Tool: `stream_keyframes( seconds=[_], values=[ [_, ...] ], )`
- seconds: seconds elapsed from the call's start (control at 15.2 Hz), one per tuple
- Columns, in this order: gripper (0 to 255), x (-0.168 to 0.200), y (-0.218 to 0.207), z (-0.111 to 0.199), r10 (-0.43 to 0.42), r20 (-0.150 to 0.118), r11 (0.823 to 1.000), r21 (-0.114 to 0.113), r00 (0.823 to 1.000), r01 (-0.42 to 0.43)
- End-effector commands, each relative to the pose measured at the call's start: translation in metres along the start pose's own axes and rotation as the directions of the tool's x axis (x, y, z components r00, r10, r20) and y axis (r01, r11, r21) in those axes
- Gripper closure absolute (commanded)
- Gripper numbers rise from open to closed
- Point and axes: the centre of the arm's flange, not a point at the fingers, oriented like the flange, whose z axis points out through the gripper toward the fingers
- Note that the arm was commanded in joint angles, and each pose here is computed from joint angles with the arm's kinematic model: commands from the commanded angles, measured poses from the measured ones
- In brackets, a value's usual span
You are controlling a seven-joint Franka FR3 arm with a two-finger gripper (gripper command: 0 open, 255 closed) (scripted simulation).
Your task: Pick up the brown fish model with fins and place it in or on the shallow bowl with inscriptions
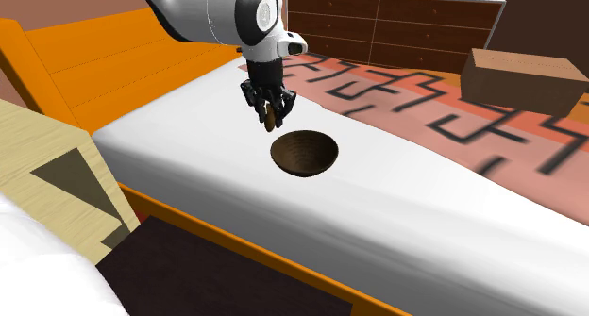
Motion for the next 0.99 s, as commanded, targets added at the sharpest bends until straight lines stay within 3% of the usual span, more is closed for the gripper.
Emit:
stream_keyframes(
  seconds=[0.0,0.33,0.92],
  values=[
    [255,0.003,0.026,-0.001,-0.002,0.0,1.0,0.0,1.0,0.002],
    [255,0.007,0.096,0.0,-0.002,0.0,1.0,0.0,1.0,0.002],
    [255,0.003,0.097,0.047,-0.002,0.0,1.0,0.0,1.0,0.002]
  ],
)
